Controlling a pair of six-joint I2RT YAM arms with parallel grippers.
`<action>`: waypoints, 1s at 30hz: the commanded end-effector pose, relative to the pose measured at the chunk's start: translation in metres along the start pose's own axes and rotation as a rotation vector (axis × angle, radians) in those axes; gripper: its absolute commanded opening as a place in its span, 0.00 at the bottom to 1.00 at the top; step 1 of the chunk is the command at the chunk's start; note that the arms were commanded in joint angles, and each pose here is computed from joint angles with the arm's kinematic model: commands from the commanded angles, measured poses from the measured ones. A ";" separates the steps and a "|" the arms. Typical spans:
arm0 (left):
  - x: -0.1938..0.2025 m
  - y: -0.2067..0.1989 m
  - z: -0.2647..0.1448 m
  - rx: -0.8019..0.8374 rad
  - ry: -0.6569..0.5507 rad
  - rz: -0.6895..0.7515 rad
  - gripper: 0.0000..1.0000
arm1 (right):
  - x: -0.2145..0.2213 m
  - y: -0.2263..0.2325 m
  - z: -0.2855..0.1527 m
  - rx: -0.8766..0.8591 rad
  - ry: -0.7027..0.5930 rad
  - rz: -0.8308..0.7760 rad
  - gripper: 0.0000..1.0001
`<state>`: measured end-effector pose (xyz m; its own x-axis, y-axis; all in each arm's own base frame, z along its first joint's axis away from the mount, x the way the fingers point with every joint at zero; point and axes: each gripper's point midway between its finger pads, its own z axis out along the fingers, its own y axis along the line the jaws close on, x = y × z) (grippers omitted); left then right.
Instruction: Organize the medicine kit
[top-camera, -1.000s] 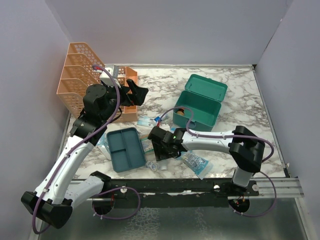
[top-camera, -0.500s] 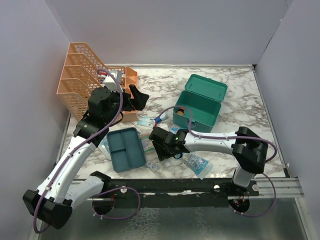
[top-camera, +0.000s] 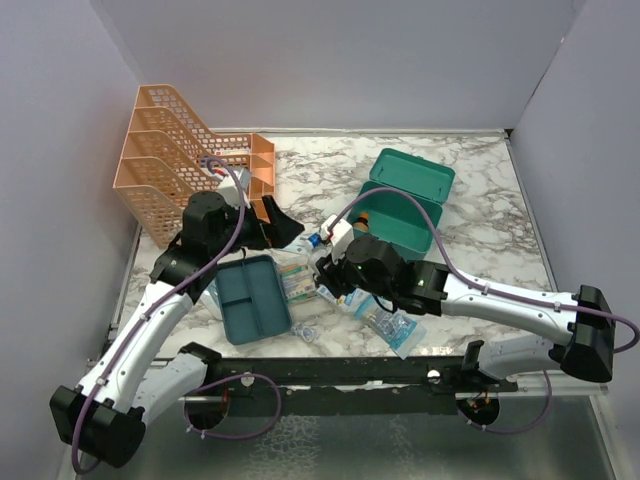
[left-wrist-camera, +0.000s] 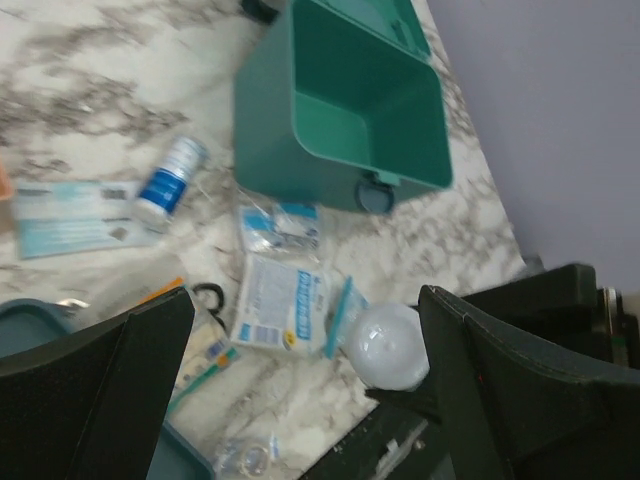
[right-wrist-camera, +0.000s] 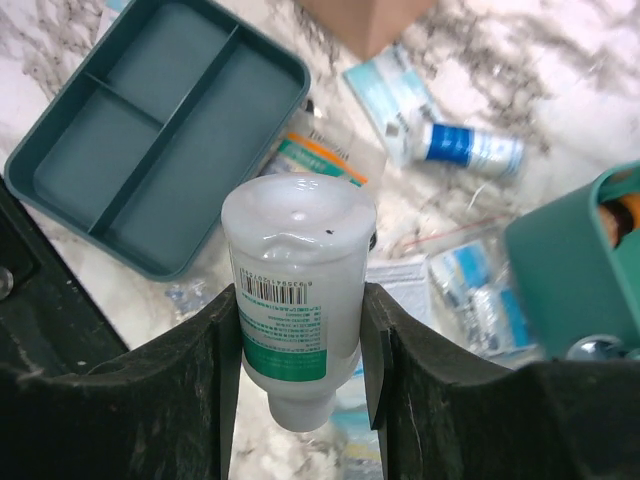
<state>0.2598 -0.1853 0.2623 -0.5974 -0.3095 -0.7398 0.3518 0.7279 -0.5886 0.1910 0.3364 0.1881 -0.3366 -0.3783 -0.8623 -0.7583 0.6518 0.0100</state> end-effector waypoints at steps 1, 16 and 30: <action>0.033 -0.050 -0.005 0.321 0.205 -0.064 0.99 | -0.039 -0.014 -0.006 0.051 -0.149 -0.160 0.42; 0.072 -0.053 0.002 0.389 0.439 -0.300 0.93 | -0.061 -0.006 -0.009 -0.021 -0.217 -0.476 0.42; 0.075 -0.040 0.005 0.273 0.474 -0.324 0.55 | -0.055 -0.001 0.007 -0.034 -0.154 -0.455 0.42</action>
<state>0.2045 -0.2443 0.2261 -0.9367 -0.1418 -0.3200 0.2376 0.4140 -0.8787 0.2097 0.3504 0.2065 0.1220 -0.5686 -0.8135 -0.8380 0.3802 -0.3914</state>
